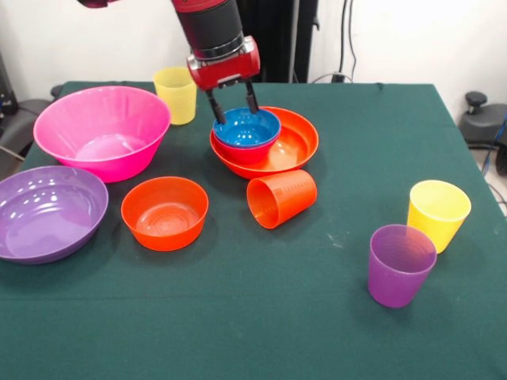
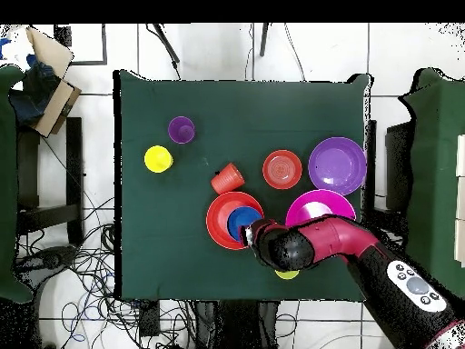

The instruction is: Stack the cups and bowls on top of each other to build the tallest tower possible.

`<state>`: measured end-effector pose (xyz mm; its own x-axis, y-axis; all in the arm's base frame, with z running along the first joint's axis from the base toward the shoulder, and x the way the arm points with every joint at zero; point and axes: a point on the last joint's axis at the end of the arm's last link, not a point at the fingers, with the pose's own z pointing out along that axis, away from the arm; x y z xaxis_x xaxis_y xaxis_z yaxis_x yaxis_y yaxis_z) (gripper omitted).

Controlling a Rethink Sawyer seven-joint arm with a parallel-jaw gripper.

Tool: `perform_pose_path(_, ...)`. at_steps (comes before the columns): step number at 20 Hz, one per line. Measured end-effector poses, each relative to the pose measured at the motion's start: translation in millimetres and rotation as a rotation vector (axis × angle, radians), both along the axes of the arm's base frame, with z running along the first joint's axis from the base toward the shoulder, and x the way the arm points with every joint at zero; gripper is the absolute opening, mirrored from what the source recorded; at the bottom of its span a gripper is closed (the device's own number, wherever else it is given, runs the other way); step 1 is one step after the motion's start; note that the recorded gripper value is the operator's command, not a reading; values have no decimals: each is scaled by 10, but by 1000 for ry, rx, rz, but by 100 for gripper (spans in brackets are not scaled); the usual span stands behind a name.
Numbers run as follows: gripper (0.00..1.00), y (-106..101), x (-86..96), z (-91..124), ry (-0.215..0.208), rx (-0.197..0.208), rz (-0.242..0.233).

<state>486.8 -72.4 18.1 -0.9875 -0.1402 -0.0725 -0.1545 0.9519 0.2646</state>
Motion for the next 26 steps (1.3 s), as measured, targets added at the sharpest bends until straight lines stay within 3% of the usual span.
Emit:
perform_pose_path(12,100,-195,-9,29,-3,-6,-39)
perform_pose_path(26,100,-207,-7,35,-5,-9,-40)
